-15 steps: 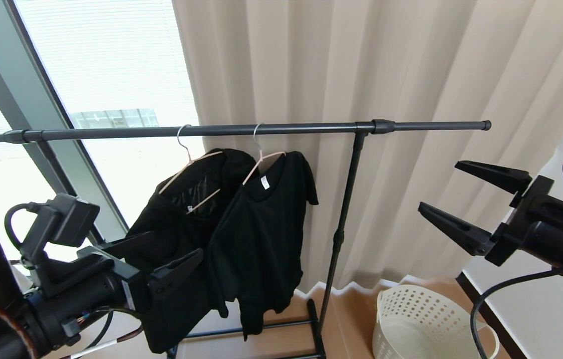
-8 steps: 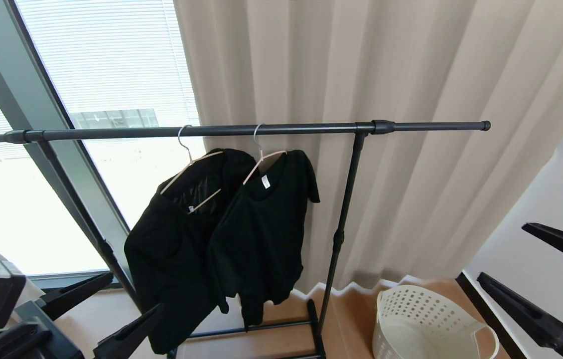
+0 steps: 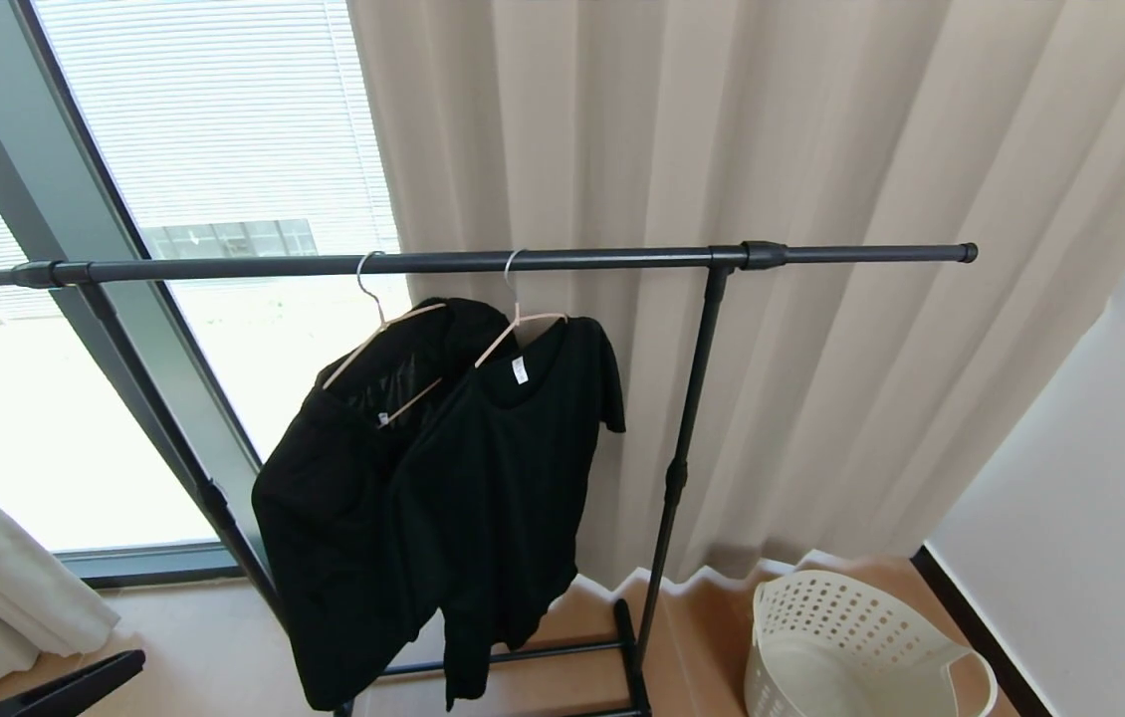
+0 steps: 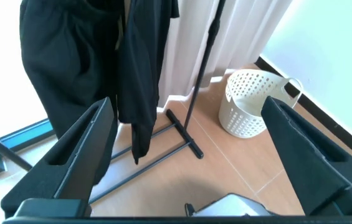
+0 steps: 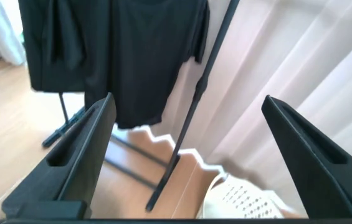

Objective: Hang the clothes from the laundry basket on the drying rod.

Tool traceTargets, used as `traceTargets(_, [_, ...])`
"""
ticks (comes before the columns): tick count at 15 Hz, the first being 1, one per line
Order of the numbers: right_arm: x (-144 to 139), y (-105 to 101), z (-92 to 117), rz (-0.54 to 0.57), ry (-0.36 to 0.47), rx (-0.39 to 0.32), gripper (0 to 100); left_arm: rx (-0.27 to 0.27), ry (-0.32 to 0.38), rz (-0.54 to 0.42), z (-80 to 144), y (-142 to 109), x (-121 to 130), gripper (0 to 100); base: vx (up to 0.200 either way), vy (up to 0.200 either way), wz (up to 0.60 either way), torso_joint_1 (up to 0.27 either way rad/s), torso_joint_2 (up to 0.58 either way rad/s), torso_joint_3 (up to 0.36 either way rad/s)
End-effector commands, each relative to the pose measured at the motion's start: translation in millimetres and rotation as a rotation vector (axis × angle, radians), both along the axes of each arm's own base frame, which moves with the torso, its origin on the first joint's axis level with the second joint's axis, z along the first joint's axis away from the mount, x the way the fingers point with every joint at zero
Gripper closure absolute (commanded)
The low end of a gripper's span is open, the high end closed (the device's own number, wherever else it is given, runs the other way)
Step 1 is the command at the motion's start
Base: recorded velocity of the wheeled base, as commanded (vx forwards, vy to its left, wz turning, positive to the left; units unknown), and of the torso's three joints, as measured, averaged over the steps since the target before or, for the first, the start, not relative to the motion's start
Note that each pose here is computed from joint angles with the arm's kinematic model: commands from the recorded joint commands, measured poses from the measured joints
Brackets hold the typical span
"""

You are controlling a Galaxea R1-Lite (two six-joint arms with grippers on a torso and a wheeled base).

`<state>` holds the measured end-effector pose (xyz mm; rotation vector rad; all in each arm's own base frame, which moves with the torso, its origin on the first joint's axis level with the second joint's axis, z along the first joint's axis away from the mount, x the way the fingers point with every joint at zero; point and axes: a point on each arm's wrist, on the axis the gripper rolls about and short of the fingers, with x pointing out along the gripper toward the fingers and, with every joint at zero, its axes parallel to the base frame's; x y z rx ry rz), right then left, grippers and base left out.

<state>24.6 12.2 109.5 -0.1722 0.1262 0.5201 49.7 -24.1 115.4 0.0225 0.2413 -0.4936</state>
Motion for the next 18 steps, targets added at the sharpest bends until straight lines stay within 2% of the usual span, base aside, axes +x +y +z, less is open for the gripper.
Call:
traceTargets(1, [-19.4,-5.0,-4.5,-0.016,-0.069,0.089,0,-0.022,-0.047,0.0,-4.9,9.3,-20.8,0,0.0,0.0,0.0,0.0,0.0,0.0])
traceTargets(4, [-29.7,-9.3,-15.2,-0.091,-0.066,0.099,0,-0.015,-0.032,0.005,-22.3,19.2,-42.7,0,0.0,0.0,0.0,0.0,0.0,0.0])
traceTargets(6, [-33.8,-11.9,-19.0,-0.16,-0.087,0.098,0,-0.023,-0.058,0.033,-23.6,21.2,-46.4,0,0.0,0.0,0.0,0.0,0.0,0.0])
traceTargets(9, [-35.2,-13.2,-19.5,-0.2,-0.108,0.093,0,-0.006,-0.068,0.097,-24.5,22.1,-47.2,0,0.0,0.0,0.0,0.0,0.0,0.0])
traceTargets(11, [-37.4,-14.2,-19.8,-0.223,-0.134,0.102,0,0.075,-0.074,0.184,-27.9,23.6,-48.2,0,0.0,0.0,0.0,0.0,0.0,0.0])
traceTargets(12, [-38.9,-14.8,-20.0,-0.23,-0.151,0.109,0,0.103,-0.111,0.219,-28.2,24.4,-50.7,0,0.0,0.0,0.0,0.0,0.0,0.0])
traceTargets(13, [-38.9,-15.0,-20.0,-0.239,-0.151,0.11,0,0.103,-0.13,0.243,-28.2,24.7,-52.4,0,0.0,0.0,0.0,0.0,0.0,0.0])
traceTargets(15, [-38.8,-15.4,-20.0,-0.257,-0.152,0.109,0,0.102,-0.158,0.355,-28.3,24.8,-55.4,0,0.0,0.0,0.0,0.0,0.0,0.0])
traceTargets(16, [-38.7,-15.7,-20.0,-0.273,-0.152,0.11,0,0.114,-0.204,0.468,-28.7,23.9,-59.7,0,0.0,0.0,0.0,0.0,0.0,0.0])
traceTargets(17, [-38.6,-15.9,-19.9,-0.293,-0.153,0.112,0,0.112,-0.254,0.517,-29.4,23.1,-64.2,0,0.0,0.0,0.0,0.0,0.0,0.0])
traceTargets(18, [-38.6,-16.1,-19.7,-0.316,-0.156,0.111,0,0.106,-0.281,0.522,-29.8,22.8,-66.5,0,0.0,0.0,0.0,0.0,0.0,0.0])
